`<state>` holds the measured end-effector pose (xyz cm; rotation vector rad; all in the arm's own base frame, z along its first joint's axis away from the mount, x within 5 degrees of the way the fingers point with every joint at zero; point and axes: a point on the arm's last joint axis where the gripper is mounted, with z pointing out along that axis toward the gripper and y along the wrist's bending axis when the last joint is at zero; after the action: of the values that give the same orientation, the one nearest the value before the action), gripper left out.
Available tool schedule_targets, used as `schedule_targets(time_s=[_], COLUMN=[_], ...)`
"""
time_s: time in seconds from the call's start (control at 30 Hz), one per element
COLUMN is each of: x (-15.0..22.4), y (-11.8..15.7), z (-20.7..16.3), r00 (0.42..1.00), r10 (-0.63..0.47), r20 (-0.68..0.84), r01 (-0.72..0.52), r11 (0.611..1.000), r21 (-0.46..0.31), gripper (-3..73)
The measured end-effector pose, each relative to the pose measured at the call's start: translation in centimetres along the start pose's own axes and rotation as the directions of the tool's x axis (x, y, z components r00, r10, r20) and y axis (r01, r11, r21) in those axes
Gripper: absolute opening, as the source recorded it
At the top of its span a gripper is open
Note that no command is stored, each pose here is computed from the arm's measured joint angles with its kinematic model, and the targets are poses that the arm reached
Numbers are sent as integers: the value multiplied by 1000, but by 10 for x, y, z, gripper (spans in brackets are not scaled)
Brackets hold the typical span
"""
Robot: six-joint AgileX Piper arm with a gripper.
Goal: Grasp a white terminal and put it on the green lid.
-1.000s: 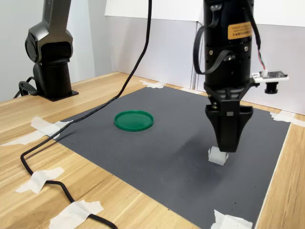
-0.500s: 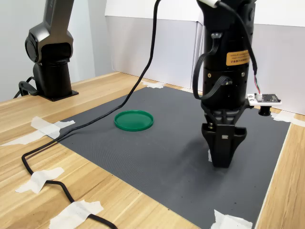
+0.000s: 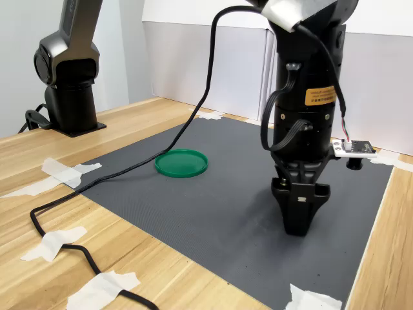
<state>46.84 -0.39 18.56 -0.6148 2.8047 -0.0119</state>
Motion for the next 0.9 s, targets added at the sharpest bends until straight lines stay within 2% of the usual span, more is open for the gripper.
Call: schedule_targets(time_s=[0.13, 0.4, 0.5, 0.7, 0.9], x=[0, -2, -2, 0, 3], y=[0, 3, 4, 6, 9], z=[0, 0, 0, -7, -65], r00=[1000, 1000, 999, 999, 999], r10=[1, 23, 33, 31, -14], r20=[1, 16, 23, 5, 34], r01=[-1, -22, -32, -31, 15], r11=[1000, 999, 998, 998, 1000], r21=[-2, -31, -45, -57, -25], gripper=[490, 170, 89, 85, 85])
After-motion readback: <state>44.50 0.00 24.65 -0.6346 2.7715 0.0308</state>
